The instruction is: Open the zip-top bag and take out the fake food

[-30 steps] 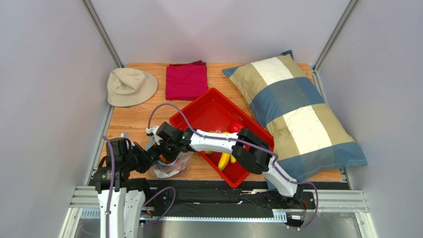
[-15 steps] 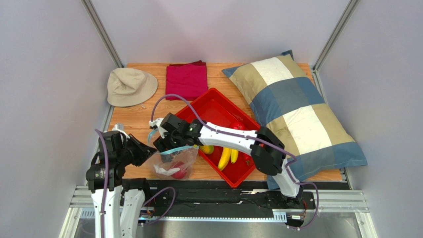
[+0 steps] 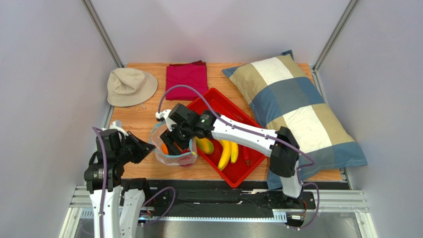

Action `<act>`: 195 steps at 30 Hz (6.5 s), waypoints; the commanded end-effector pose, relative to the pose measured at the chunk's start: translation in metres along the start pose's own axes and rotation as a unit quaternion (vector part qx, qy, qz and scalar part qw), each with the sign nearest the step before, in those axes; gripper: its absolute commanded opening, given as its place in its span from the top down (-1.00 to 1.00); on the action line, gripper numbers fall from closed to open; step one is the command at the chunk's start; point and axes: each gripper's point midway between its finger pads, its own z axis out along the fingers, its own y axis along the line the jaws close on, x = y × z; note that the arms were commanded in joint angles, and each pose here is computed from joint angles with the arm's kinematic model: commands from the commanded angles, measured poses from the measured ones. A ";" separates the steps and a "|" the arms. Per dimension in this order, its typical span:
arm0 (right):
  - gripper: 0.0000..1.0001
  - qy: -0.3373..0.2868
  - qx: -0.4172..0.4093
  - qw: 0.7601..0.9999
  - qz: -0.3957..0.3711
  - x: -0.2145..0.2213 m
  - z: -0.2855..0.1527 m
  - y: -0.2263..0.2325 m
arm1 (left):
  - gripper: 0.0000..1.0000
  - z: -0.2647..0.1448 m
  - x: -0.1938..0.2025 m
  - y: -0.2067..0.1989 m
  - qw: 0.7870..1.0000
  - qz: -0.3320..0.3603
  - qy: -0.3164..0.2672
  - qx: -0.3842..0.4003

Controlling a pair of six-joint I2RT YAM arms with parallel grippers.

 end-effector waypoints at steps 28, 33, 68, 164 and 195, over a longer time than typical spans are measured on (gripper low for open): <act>1.00 -0.159 0.085 0.982 -0.057 -0.066 -0.132 -0.003 | 1.00 0.002 -0.015 -0.015 1.000 0.000 -0.013 0.016; 1.00 -0.176 0.174 0.969 0.025 -0.041 -0.166 -0.081 | 1.00 0.000 -0.018 -0.016 1.000 -0.003 -0.023 0.018; -0.81 -0.153 0.083 0.985 -0.020 -0.073 -0.138 -0.036 | 1.00 -0.004 -0.016 -0.034 0.998 0.017 -0.005 0.058; 0.73 0.035 -0.072 0.996 -0.036 0.027 0.014 0.022 | 1.00 -0.001 -0.004 -0.003 1.000 0.002 -0.019 0.012; 0.77 -0.020 -0.317 0.947 -0.035 -0.002 -0.092 0.059 | 1.00 -0.020 -0.061 -0.007 0.988 0.075 -0.127 -0.040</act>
